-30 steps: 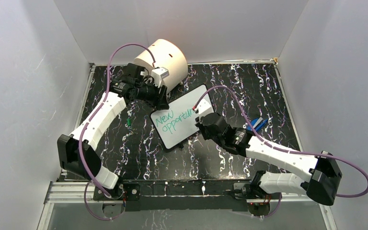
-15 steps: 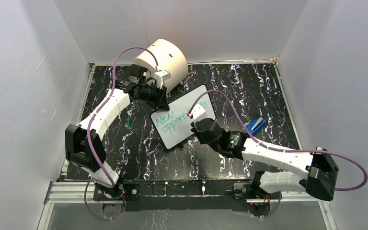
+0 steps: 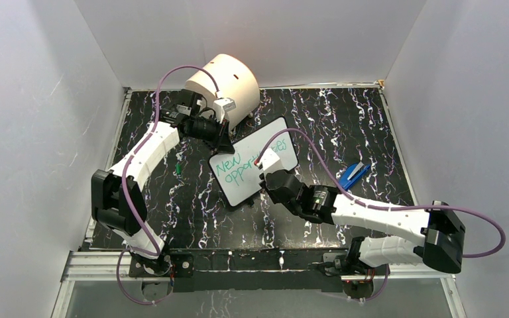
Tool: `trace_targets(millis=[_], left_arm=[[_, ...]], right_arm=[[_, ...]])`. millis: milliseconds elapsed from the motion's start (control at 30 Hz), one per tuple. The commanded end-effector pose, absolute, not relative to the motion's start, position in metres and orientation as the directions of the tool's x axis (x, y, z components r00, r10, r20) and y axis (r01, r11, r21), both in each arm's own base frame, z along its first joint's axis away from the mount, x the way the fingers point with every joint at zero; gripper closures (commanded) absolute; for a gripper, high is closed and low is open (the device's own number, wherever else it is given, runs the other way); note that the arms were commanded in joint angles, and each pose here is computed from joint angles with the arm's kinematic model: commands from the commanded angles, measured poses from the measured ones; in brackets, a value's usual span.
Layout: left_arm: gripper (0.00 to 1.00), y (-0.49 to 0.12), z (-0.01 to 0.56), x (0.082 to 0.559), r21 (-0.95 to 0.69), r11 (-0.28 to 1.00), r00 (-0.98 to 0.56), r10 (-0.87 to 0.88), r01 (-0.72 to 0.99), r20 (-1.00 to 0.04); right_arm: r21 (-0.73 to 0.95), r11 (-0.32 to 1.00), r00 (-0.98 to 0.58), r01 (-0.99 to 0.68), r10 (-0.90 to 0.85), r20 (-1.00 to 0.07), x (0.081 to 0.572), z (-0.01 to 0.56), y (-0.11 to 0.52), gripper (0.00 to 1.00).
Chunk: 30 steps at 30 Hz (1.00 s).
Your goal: Write a sentence on the whiteboard
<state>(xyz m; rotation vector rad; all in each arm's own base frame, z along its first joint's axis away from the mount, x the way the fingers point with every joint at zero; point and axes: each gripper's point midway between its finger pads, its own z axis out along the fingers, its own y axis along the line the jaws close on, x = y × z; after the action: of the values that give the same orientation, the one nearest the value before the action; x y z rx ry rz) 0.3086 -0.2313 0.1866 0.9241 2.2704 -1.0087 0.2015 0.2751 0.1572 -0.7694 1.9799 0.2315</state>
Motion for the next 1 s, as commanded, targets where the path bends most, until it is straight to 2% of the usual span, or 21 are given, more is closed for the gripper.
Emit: trace_targets(millis=[0, 967], left_arm=[[1.0, -0.227, 0.17, 0.298, -0.449, 0.485, -0.652, 0.431, 0.75, -0.624], [1.0, -0.225, 0.173, 0.295, -0.433, 0.489, -0.641, 0.427, 0.757, -0.638]], right_arm=[[-0.132, 0.811, -0.328, -0.569, -0.372, -0.868, 0.206, 0.164, 0.282, 1.0], [-0.104, 0.806, -0.332, -0.583, -0.352, -0.875, 0.208, 0.152, 0.319, 1.0]])
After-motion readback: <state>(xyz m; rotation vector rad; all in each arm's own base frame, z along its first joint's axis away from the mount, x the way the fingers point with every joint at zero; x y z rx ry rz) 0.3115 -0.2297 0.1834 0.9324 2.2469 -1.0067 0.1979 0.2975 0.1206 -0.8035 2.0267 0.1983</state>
